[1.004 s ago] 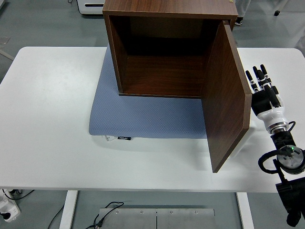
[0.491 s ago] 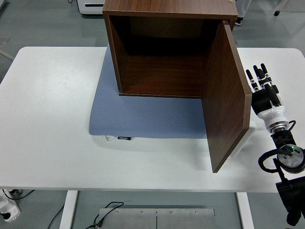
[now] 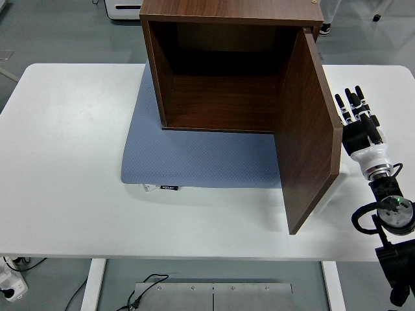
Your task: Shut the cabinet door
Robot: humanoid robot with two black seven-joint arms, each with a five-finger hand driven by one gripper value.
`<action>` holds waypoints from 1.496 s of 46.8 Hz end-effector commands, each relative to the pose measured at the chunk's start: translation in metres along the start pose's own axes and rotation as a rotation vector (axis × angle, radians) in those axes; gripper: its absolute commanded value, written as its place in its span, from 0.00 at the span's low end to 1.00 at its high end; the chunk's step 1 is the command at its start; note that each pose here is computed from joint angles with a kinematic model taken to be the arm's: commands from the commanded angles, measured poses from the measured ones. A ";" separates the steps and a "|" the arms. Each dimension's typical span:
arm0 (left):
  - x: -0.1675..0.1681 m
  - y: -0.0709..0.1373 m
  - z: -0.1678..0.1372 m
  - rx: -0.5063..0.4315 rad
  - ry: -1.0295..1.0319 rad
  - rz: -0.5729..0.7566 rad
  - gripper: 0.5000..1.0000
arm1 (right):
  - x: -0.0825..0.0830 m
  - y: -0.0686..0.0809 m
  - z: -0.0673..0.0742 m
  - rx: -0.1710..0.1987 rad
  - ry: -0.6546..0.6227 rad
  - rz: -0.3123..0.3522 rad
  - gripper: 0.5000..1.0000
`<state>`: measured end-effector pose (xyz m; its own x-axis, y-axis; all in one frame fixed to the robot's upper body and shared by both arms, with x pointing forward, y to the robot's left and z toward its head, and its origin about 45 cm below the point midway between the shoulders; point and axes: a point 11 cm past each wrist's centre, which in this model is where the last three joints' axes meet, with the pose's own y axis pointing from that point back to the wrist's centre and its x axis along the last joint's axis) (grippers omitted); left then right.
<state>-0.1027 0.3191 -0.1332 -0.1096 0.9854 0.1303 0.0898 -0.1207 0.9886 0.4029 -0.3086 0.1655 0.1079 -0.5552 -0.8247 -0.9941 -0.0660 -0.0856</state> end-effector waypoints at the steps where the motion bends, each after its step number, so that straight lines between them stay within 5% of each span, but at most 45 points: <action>1: 0.000 0.000 0.001 -0.001 0.000 0.000 1.00 | 0.000 0.000 0.000 0.000 0.001 0.000 1.00; 70: 0.000 0.000 0.001 -0.001 0.000 0.000 1.00 | 0.001 0.002 -0.008 0.002 0.023 -0.010 1.00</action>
<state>-0.1024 0.3191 -0.1332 -0.1097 0.9854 0.1301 0.0892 -0.1206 0.9887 0.4015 -0.3155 0.1687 0.1162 -0.5686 -0.8143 -0.9932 -0.0666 -0.0952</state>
